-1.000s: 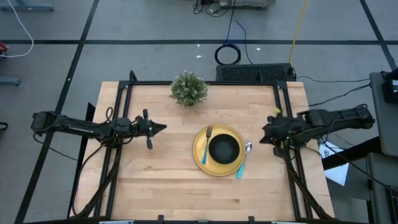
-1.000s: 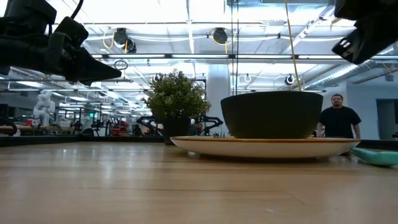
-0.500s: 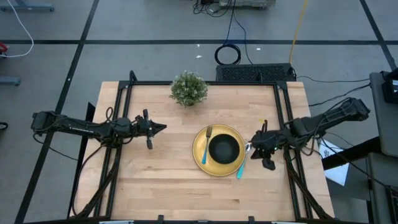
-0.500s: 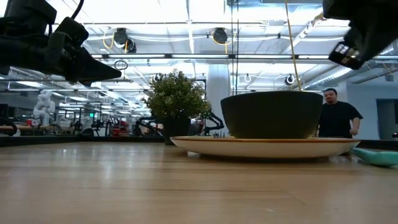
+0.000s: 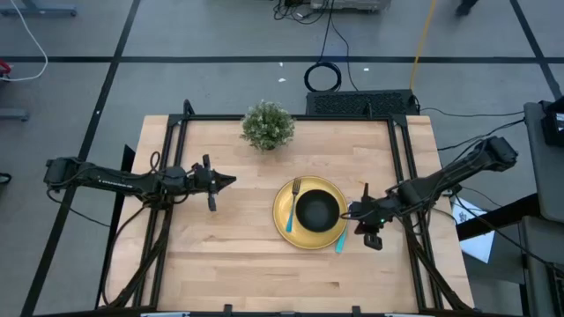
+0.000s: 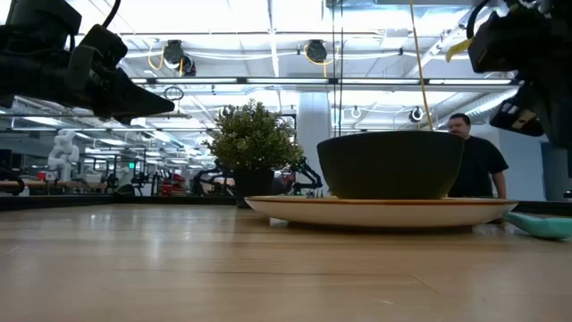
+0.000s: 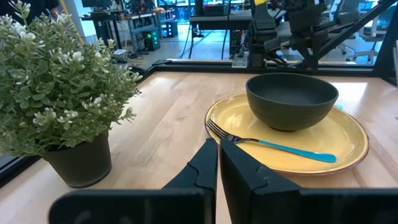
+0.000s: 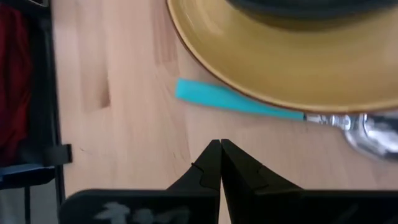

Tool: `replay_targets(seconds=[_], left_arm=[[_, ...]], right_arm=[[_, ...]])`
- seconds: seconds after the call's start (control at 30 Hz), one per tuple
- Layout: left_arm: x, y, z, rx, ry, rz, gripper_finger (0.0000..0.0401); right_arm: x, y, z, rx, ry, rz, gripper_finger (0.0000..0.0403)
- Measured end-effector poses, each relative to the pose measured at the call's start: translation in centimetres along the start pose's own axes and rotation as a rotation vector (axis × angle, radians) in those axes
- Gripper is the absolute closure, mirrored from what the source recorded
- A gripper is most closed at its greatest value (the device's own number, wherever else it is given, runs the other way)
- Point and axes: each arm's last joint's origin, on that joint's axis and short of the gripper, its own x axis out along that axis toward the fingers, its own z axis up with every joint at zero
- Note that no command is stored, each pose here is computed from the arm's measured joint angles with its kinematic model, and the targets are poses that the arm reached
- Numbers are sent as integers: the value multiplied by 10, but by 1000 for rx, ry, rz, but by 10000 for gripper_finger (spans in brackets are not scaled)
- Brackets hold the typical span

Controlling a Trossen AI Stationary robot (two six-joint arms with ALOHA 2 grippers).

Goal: Set table place
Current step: Adjust the yellow plate

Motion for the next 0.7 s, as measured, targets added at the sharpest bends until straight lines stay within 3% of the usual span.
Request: replay_targets(seconds=[0.3,0.4,0.6,0.7], left_arm=[[0,0,0,0,-1,0,377],[0,0,0,6,0,0,377],[0,0,0,26,1,0,377],[0,0,0,27,1,0,377]], right_arm=[[-4,3,5,-77,-82,14,403],[-5,-3,3,-57,-95,-72,403],[-17,-27,-5,18,-105,-386,403],[-24,-35,-4,55,-138,-445,403]])
